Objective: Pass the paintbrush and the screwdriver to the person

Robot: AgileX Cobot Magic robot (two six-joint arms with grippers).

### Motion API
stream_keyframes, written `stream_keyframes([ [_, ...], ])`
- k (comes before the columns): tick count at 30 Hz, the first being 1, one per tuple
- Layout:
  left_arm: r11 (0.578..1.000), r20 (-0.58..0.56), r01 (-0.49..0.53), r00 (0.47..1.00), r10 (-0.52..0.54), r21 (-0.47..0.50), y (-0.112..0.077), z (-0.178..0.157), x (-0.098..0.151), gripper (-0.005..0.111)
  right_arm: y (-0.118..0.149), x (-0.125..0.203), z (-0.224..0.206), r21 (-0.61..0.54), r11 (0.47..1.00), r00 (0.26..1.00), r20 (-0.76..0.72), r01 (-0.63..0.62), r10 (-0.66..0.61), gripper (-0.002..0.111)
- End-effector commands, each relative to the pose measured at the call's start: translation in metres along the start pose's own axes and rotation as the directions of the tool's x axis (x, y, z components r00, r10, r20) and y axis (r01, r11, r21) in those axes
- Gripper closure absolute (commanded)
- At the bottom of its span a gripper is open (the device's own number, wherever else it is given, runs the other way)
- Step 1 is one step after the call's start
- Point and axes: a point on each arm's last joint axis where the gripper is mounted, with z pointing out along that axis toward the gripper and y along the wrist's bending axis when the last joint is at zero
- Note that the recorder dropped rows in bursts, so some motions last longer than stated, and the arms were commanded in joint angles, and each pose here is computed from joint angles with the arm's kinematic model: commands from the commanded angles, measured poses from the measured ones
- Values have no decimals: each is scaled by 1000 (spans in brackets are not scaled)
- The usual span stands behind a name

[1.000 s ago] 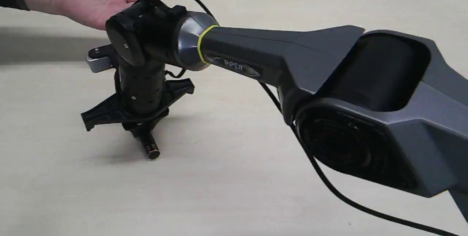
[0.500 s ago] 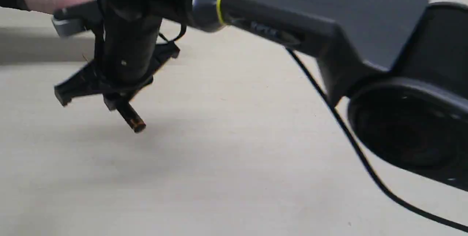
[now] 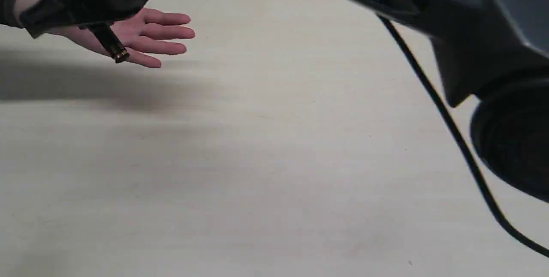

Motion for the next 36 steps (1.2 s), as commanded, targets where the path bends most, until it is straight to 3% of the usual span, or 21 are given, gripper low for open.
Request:
stream_keyframes([
  [1,1000,7,1,1000,-1,9,-1,0,0,107,-18,1,18,31,999,998,59,-18,16,104],
  [5,1000,7,1,1000,-1,9,-1,0,0,107,-33,5,27,50,997,996,65,-56,53,101],
  [12,1000,7,1,1000,-1,9,-1,0,0,107,-36,5,26,54,997,997,58,-57,53,69],
  [14,1000,4,4,1000,-4,9,-1,0,0,107,-36,5,26,54,997,997,50,-57,54,67],
  [19,1000,6,4,1000,-4,9,-1,0,0,107,-37,7,22,68,997,999,16,-40,39,71],
  [24,1000,6,4,1000,-4,9,-1,0,0,107,-38,-2,-4,112,994,1000,3,7,-7,104],
  [36,1000,6,2,1000,-2,9,-1,0,0,107,-33,-45,-120,160,987,972,232,-7,-31,104],
])
